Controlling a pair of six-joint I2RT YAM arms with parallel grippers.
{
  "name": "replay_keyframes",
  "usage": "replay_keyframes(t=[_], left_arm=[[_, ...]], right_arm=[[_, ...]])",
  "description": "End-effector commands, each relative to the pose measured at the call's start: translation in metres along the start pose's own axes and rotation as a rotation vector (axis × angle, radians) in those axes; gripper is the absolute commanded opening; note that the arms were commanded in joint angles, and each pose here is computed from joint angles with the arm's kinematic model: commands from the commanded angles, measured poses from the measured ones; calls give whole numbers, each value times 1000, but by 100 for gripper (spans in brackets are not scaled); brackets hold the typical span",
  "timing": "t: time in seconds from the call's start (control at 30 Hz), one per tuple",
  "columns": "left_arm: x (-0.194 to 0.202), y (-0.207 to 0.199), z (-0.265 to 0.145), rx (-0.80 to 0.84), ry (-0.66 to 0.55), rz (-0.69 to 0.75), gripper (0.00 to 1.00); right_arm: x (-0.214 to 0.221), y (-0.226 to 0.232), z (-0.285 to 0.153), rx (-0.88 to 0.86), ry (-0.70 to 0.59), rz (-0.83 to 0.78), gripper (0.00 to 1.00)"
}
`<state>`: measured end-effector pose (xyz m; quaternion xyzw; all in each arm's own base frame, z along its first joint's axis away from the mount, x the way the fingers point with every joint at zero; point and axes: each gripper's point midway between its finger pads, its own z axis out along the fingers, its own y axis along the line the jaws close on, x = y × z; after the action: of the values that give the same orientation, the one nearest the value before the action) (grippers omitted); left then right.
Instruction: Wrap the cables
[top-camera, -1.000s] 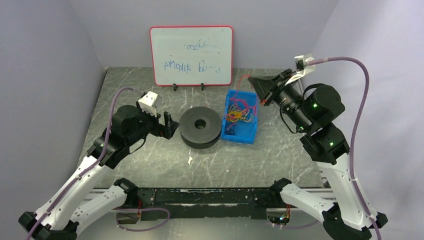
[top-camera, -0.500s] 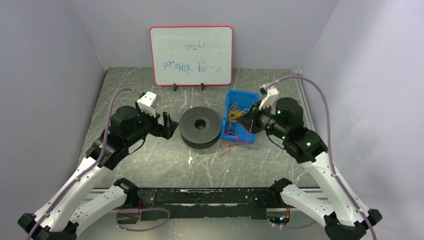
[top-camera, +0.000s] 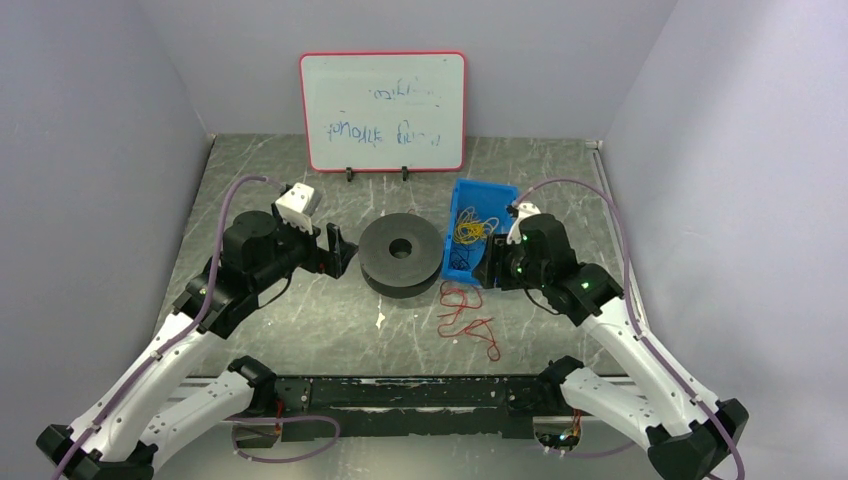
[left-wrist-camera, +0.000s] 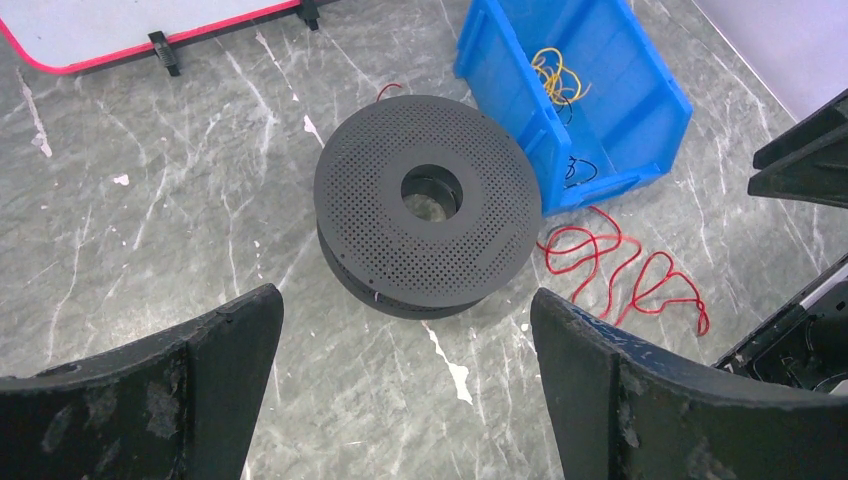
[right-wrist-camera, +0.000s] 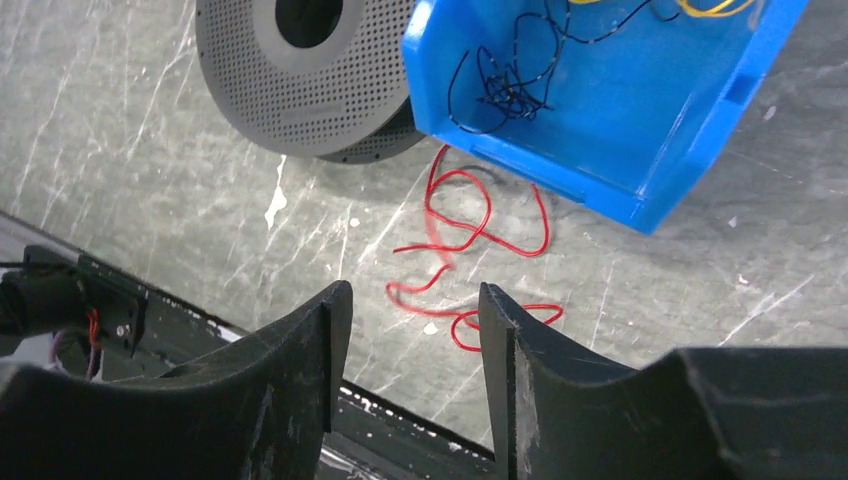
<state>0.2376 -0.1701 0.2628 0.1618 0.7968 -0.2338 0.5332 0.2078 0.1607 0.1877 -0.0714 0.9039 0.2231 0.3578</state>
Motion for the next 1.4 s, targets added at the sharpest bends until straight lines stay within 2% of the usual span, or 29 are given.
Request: replay_keyframes(t=[0.0,0.2,0.37,0.53,0.8,0.97,1.37], left_arm=[[2,3,1,-17,5,-1,97],[4,4,2,-23,14,-1,97],[4,5,3,-28,15,0,97],[4,4,3,-26,18,0,97],[3,6,1,-32,10,1,97],[3,5,1,-30,9,2,97],[1,5,0,-29,3,4,97]], right_arm=[[-33,0,-7,29,-131,26,54],[-49,14,19,-26,-170,72,54],[-58,10,51,44,-182,79,55],[-64,-3,81,226,-178,46,58],[-72,2,124,249,-180,41,58],[-72,-2,144,278,-165,27,51],[-79,-16,157,363,-174,-38,15]])
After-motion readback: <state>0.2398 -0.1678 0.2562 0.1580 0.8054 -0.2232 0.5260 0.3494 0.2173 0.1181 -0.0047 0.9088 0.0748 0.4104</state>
